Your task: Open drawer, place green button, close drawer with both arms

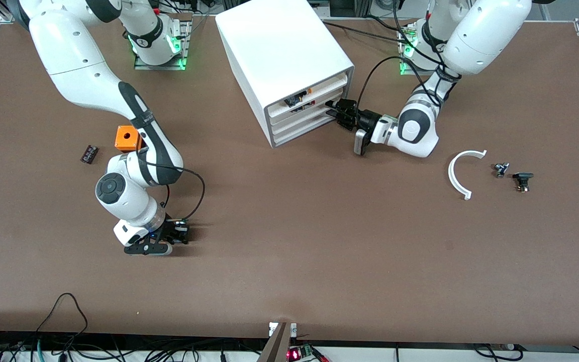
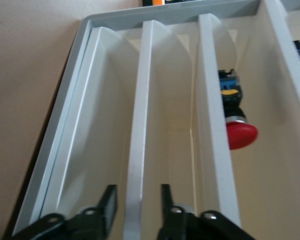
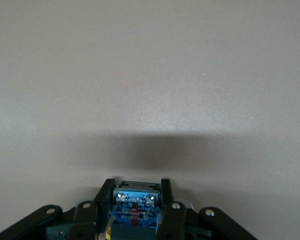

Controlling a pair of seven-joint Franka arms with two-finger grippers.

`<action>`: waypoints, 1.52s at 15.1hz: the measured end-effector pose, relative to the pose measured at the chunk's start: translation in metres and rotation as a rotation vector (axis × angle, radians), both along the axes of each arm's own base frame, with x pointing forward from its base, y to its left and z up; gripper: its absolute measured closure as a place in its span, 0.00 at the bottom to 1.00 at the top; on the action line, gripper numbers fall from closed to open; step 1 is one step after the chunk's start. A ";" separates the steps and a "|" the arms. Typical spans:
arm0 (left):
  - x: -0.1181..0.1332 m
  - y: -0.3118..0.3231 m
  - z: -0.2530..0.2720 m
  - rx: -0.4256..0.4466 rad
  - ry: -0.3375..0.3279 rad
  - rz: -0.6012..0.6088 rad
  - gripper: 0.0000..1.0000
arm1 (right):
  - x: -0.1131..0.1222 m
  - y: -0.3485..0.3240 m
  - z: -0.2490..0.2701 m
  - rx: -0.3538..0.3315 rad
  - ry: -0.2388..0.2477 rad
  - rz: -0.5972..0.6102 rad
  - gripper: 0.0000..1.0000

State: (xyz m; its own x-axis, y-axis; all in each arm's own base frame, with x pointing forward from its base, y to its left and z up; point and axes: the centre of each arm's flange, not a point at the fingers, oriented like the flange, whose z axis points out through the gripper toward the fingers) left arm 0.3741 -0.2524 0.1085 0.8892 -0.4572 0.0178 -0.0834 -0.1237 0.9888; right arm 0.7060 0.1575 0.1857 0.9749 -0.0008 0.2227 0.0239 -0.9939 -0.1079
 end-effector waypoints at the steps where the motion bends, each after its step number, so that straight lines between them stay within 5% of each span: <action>1: -0.004 -0.004 -0.002 0.003 0.006 0.000 0.74 | 0.002 -0.001 0.003 0.002 -0.005 -0.005 0.59; 3: -0.007 -0.008 -0.005 0.003 0.012 0.002 0.90 | 0.008 0.002 0.014 0.006 0.026 -0.046 0.59; 9: -0.004 -0.006 -0.004 0.002 0.010 0.008 0.89 | 0.020 0.034 0.070 0.001 0.200 -0.284 0.59; 14: 0.030 0.016 0.003 0.010 -0.032 0.047 0.89 | 0.009 0.066 0.090 -0.025 0.307 -0.496 0.59; 18: 0.072 0.035 0.016 0.053 -0.078 0.043 0.89 | 0.001 0.095 0.113 -0.046 0.347 -0.612 0.59; 23: 0.129 0.071 0.037 0.114 -0.113 0.063 0.89 | -0.017 0.157 0.138 -0.029 0.332 -0.734 0.59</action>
State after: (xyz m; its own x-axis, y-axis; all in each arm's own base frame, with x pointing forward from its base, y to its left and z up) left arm 0.5028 -0.1811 0.1453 0.9113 -0.4055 0.0706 -0.1821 -0.2434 0.9527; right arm 0.6889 0.3146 0.3233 0.7435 -0.6652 -0.0690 -0.6649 -0.7463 0.0313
